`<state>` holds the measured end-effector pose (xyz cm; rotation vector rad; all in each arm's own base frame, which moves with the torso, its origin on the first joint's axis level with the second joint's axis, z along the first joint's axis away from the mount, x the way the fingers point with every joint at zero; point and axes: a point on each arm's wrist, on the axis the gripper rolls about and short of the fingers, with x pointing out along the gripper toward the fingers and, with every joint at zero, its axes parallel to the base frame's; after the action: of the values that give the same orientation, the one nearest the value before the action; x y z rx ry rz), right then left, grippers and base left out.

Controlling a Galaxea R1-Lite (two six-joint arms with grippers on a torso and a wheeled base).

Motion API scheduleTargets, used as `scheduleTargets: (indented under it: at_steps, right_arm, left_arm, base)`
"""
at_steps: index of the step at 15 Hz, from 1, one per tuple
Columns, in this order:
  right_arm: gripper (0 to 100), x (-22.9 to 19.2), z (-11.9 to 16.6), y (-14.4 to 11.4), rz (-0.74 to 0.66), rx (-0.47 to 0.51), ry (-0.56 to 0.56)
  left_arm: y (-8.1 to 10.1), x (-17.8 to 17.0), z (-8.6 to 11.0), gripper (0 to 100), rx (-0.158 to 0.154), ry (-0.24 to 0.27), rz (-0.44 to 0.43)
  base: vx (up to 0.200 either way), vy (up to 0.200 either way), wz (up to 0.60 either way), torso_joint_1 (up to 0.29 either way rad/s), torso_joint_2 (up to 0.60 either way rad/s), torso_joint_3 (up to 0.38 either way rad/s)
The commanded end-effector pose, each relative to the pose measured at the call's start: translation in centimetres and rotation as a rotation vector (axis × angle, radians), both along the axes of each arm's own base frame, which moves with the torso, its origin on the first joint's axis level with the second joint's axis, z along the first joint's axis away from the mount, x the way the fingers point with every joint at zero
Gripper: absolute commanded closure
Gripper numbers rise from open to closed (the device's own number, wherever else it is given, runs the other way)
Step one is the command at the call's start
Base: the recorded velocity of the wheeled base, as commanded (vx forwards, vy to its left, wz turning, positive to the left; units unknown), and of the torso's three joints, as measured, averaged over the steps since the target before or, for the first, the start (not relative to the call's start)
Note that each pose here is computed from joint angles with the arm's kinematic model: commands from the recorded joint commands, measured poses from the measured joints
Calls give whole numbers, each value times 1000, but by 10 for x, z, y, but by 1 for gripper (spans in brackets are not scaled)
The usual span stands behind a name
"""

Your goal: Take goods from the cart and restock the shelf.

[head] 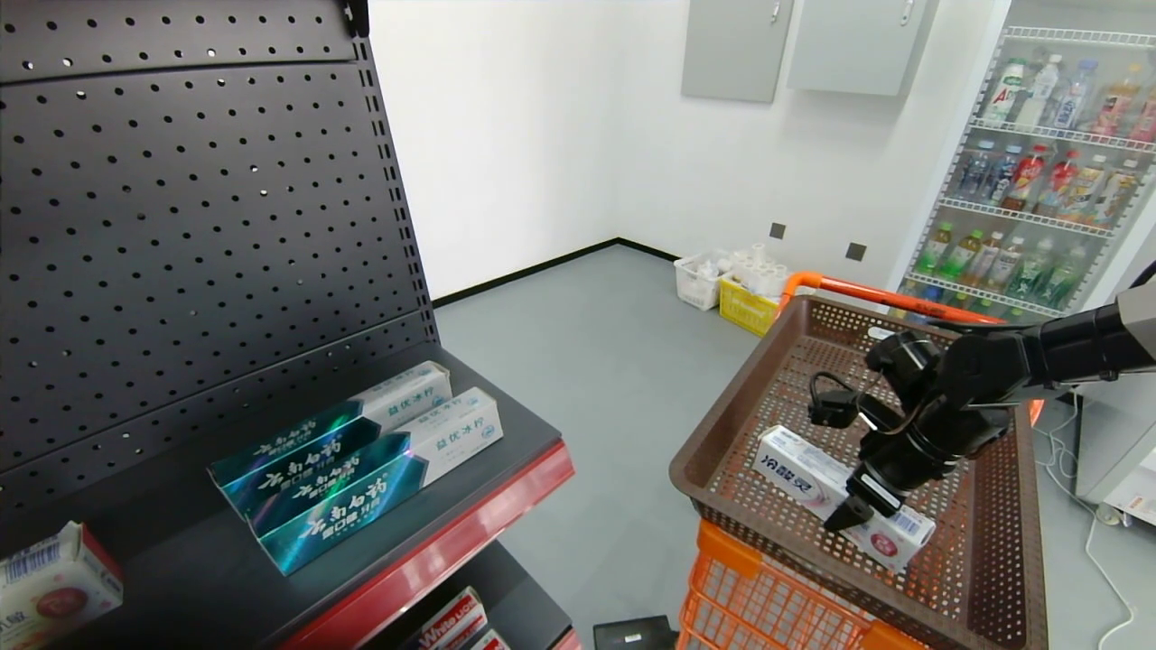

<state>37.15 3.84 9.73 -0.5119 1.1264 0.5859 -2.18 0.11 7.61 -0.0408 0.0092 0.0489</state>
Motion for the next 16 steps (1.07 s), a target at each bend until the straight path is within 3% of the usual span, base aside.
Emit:
scheduleTargets:
  at_steps: [1, 10, 16]
  right_arm:
    - [100, 0, -3, 0, 14, -3, 6]
    - [100, -7, 10, -1, 9, -38, -24]
    - [100, -46, 49, 1, 14, -63, -100]
  left_arm:
    - [0, 0, 0, 0, 0, 1, 0]
    - [0, 0, 0, 0, 0, 1, 0]
    - [0, 0, 0, 0, 0, 1, 0]
  base:
    - [0, 0, 0, 0, 0, 0]
    - [0, 0, 0, 0, 0, 0]
    - [0, 0, 0, 0, 0, 0]
